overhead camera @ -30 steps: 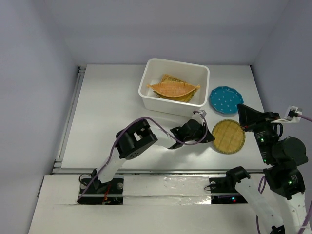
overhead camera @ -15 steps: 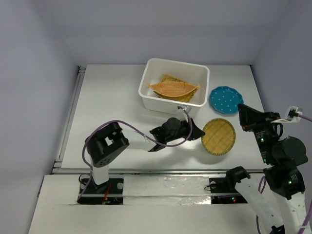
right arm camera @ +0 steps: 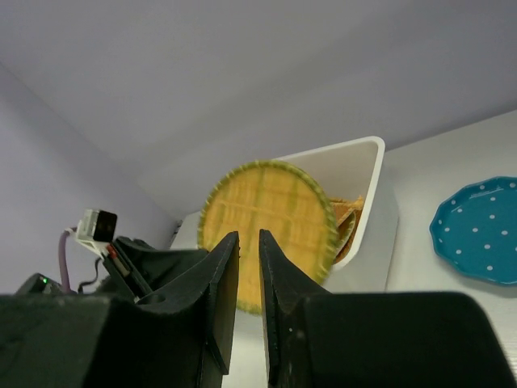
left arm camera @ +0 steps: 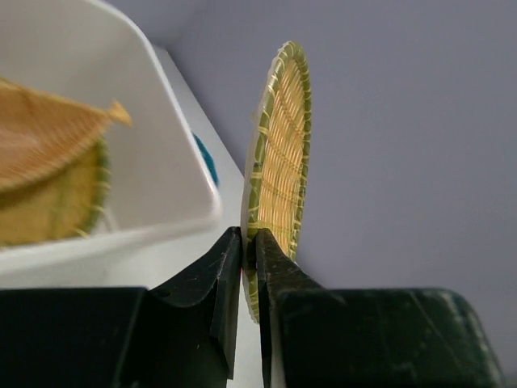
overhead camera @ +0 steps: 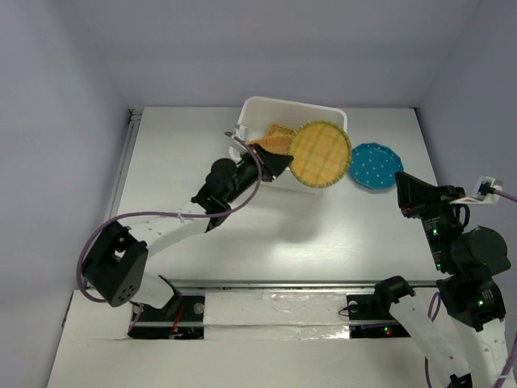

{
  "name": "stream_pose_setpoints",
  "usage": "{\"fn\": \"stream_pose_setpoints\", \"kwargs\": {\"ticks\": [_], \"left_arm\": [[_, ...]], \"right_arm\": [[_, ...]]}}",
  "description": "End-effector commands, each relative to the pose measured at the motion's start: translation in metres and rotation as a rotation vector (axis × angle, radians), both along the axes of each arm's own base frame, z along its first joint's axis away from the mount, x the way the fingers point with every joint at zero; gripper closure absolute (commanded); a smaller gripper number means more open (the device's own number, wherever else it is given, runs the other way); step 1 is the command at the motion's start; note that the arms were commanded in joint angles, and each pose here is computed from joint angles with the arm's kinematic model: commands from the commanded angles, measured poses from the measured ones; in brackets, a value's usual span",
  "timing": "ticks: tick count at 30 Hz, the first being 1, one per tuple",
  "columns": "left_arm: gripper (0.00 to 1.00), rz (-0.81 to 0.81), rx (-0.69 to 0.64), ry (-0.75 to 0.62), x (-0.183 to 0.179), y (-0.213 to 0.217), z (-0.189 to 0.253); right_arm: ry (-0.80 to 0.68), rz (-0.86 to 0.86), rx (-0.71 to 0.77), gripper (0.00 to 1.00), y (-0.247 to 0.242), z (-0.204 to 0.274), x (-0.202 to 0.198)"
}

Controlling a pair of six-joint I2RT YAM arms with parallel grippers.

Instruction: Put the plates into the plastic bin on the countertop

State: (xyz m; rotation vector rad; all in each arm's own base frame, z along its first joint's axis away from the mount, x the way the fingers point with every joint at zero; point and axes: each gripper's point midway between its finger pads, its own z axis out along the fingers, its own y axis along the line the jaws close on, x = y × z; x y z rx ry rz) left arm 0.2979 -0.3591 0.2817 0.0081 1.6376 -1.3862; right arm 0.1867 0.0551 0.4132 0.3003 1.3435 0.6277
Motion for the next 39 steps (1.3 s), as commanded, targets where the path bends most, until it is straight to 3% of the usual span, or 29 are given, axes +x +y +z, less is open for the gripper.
{"fn": "stream_pose_setpoints", "kwargs": {"ticks": [1,6,9,12,13,15,16,19,22,23,26,27,28,30,31,34,39], "left_arm": [[1.0,0.143,-0.023,-0.065,0.038,0.038,0.036],[1.0,0.327,0.036,-0.019,0.106,0.085,0.033],[0.98,0.338,0.093,0.019,0.129,0.083,0.023],[0.86,0.371,0.161,0.03,0.149,0.084,0.012],[0.69,0.373,0.174,0.032,0.151,0.084,0.009],[0.5,0.383,0.197,0.024,0.152,0.086,0.009],[0.45,0.389,0.193,0.008,0.148,0.089,0.017],[0.35,0.426,0.183,-0.04,0.135,0.104,0.034],[0.34,0.477,0.192,-0.069,0.122,0.122,0.041],[0.34,0.484,0.158,-0.111,0.106,0.13,0.062],[0.38,0.45,0.12,-0.175,0.063,0.135,0.07],[0.39,0.435,0.144,-0.164,0.051,0.134,0.051],[0.45,0.412,0.135,-0.194,0.032,0.132,0.058],[0.58,0.386,0.193,-0.167,0.014,0.128,0.026],[0.73,0.356,0.195,-0.181,-0.002,0.121,0.026],[1.0,0.342,0.293,-0.13,-0.02,0.121,-0.018],[1.0,0.315,0.32,-0.126,-0.045,0.124,-0.044]], "right_arm": [[-0.038,0.003,-0.001,0.78,0.001,0.01,0.0],[0.008,0.022,-0.019,0.78,0.009,-0.007,0.012],[0.026,0.022,-0.023,0.78,0.011,-0.014,0.018],[0.044,0.026,-0.028,0.78,0.013,-0.02,0.023],[0.054,0.029,-0.031,0.78,0.015,-0.025,0.025],[0.075,0.028,-0.035,0.78,0.016,-0.033,0.03],[0.075,0.024,-0.032,0.78,0.016,-0.035,0.032],[0.116,0.026,-0.036,0.77,0.02,-0.053,0.043],[0.137,0.015,-0.03,0.78,0.022,-0.066,0.052],[0.141,0.008,-0.028,0.78,0.021,-0.067,0.054],[0.169,-0.013,-0.021,0.87,0.022,-0.078,0.066],[0.182,-0.021,-0.02,0.89,0.022,-0.082,0.07],[0.189,-0.033,-0.013,0.9,0.021,-0.084,0.073],[0.216,-0.059,-0.009,0.94,0.02,-0.093,0.082],[0.228,-0.093,0.005,0.97,0.015,-0.098,0.087],[0.266,-0.154,0.027,1.0,0.008,-0.11,0.098],[0.352,-0.298,0.057,1.0,-0.013,-0.143,0.116]]}}
